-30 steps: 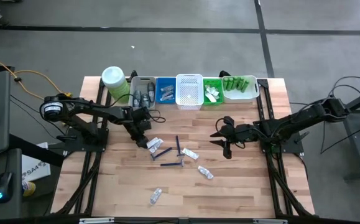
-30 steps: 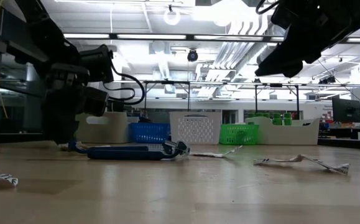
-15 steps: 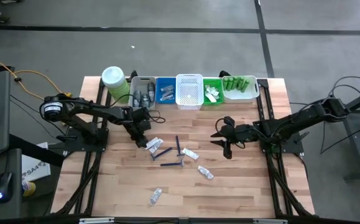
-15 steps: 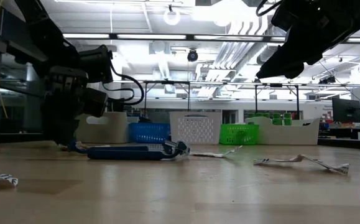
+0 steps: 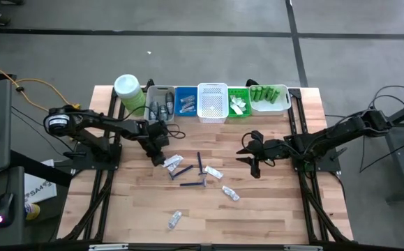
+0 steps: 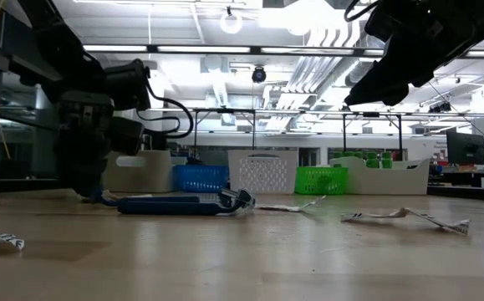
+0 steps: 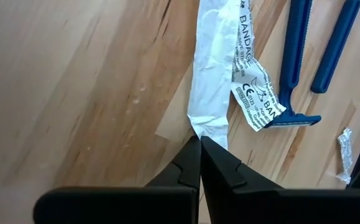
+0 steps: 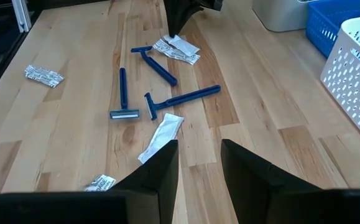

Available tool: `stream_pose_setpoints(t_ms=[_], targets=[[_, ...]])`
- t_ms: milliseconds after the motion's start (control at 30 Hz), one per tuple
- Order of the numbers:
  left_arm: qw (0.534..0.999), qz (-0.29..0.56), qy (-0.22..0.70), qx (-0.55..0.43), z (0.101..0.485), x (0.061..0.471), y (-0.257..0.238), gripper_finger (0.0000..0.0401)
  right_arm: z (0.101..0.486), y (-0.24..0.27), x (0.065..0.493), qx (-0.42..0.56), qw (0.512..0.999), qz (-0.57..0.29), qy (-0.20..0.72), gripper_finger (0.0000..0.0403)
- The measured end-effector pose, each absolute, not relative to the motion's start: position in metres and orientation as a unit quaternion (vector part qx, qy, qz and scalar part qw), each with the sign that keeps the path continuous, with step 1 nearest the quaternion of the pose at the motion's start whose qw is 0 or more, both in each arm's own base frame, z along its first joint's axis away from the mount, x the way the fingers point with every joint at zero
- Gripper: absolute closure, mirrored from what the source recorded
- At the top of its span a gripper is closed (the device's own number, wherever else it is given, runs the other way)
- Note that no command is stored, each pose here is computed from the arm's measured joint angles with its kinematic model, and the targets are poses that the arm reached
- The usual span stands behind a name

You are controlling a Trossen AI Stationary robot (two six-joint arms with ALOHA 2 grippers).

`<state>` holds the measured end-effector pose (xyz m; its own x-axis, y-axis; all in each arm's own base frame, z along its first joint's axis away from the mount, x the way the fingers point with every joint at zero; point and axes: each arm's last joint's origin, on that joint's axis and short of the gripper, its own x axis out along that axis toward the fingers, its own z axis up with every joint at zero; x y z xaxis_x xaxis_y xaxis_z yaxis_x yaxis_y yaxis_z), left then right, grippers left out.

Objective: Pick & Place Travel size toiletries
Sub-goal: Put the white bandage pack into the green bin

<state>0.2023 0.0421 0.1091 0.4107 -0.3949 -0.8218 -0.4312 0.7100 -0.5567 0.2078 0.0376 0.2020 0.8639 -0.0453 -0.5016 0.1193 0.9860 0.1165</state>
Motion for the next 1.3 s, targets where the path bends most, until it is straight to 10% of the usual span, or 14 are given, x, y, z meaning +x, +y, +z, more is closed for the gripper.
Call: stream_pose_setpoints(t_ms=[867,1300], targets=[[0.901,0.111,0.406,-0.109,0.191,0.249,0.068,0.0401,0.173,0.026,0.251,0.104,0.963,-0.164,0.186,0.0287],[0.956,0.169,0.238,0.044,0.218,0.278,0.062,0.0401,0.157,-0.037,0.284,0.101,0.978,-0.178,0.047,0.0167]])
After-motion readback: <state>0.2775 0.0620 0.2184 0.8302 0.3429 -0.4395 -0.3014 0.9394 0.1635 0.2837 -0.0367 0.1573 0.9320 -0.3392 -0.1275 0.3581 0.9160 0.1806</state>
